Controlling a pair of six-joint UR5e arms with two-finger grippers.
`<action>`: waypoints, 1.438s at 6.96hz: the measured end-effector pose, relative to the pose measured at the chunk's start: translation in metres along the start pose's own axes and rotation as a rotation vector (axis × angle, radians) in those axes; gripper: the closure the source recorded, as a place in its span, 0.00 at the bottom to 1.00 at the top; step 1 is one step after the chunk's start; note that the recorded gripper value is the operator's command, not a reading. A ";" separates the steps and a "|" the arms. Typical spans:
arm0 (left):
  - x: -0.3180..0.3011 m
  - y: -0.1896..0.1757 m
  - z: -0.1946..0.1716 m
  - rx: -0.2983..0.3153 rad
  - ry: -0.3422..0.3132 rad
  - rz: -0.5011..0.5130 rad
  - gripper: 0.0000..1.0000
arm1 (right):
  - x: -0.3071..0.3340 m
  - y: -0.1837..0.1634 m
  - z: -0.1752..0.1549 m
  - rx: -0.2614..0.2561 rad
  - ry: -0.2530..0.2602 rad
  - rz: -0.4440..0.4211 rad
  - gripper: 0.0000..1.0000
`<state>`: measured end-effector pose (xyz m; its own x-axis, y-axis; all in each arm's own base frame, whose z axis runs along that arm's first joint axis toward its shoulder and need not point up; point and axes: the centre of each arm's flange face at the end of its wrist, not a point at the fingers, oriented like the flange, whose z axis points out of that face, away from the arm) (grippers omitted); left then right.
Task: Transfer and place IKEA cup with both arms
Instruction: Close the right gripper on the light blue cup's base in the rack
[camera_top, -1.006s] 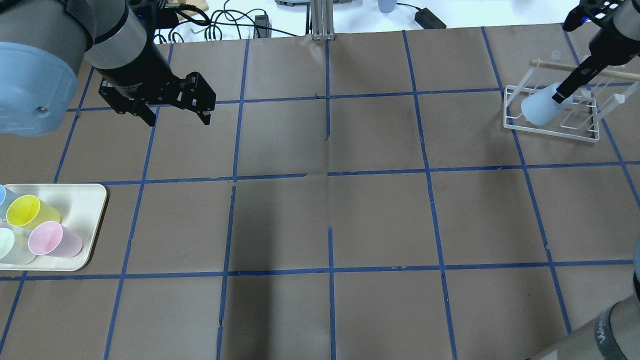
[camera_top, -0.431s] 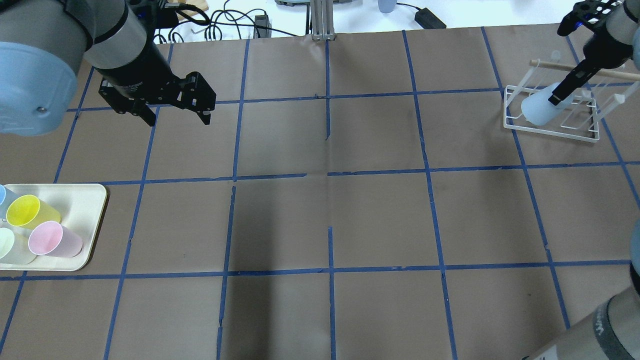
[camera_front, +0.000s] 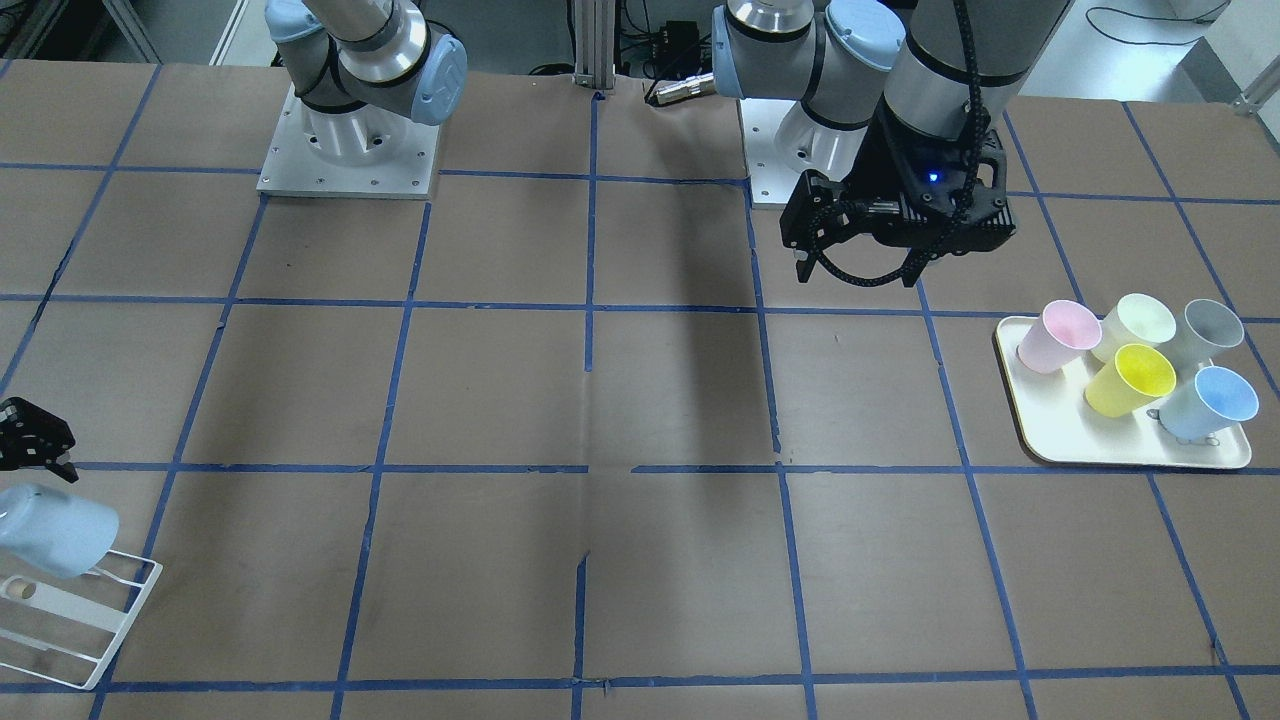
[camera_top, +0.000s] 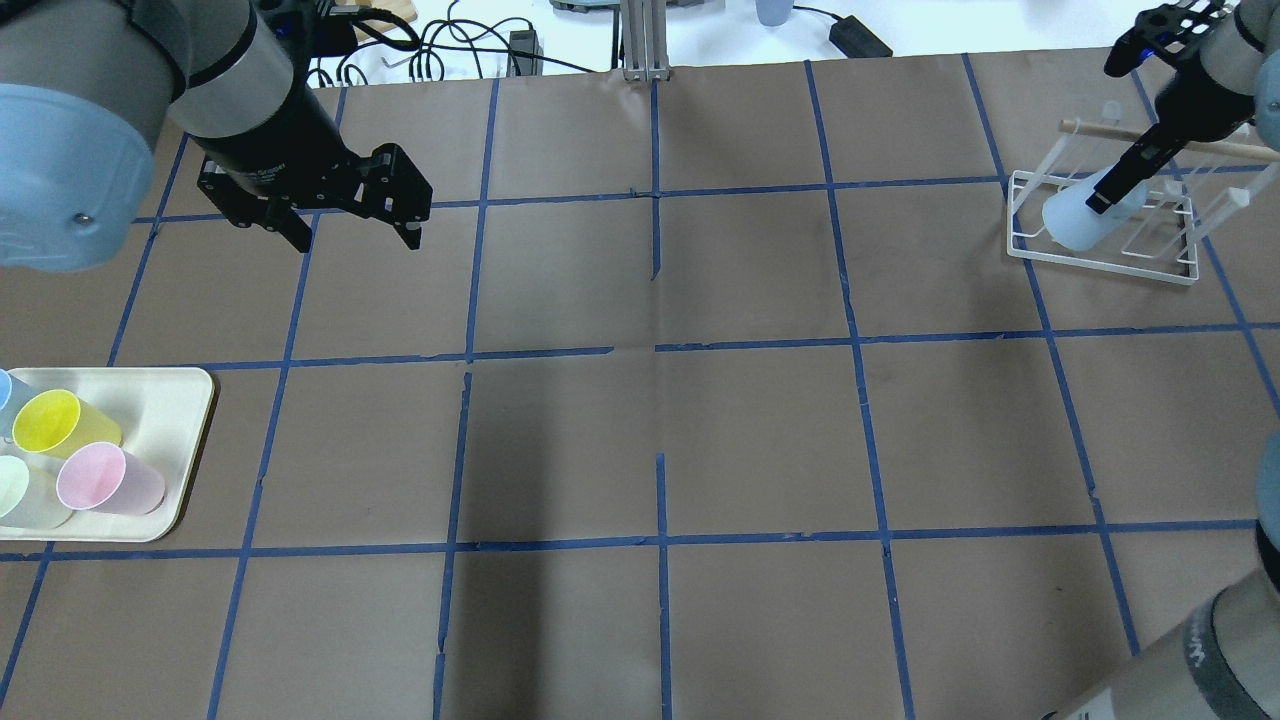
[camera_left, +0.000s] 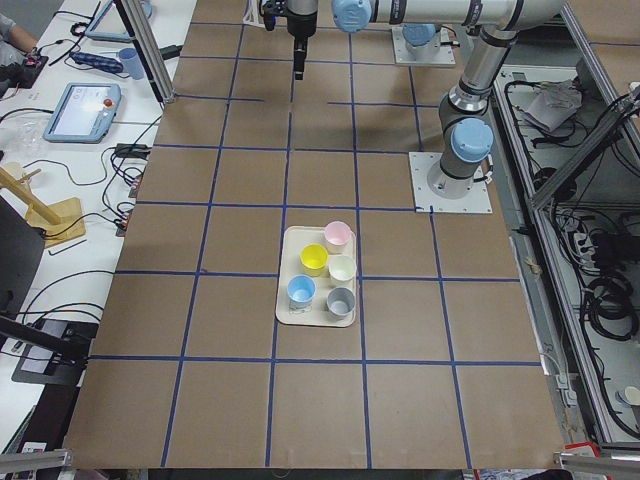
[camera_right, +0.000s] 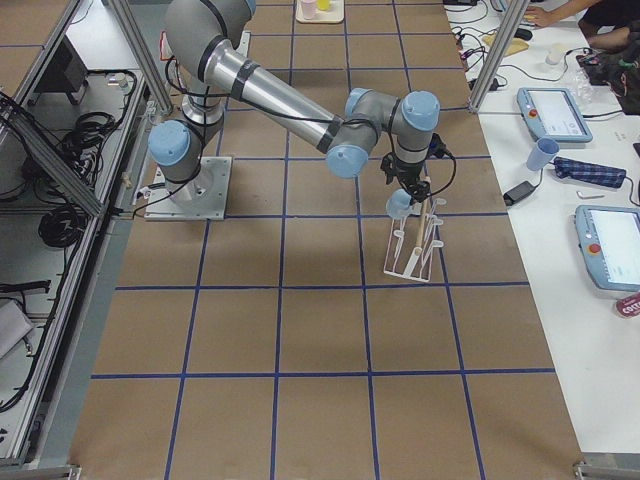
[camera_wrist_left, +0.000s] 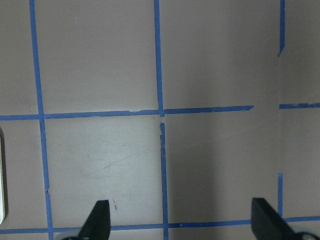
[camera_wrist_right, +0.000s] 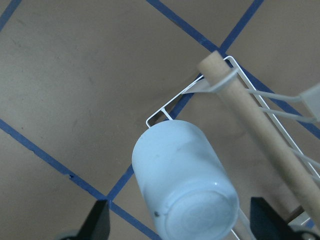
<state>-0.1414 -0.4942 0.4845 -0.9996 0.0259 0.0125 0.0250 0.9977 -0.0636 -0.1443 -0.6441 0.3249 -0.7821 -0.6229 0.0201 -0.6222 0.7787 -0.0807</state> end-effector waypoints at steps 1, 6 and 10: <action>0.000 0.000 0.000 0.000 0.000 0.000 0.00 | 0.003 -0.002 0.004 0.006 0.003 -0.023 0.00; 0.000 0.000 0.000 0.000 -0.001 0.000 0.00 | 0.008 0.000 0.022 -0.003 0.001 -0.073 0.00; 0.000 0.000 0.000 0.000 -0.001 0.000 0.00 | 0.005 0.001 0.013 -0.014 -0.014 -0.070 0.00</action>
<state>-0.1413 -0.4942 0.4845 -0.9996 0.0254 0.0113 0.0247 0.9977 -0.0635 -0.1478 -0.6474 0.3120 -0.7361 -0.6768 0.0111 -0.6759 0.7340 -0.0659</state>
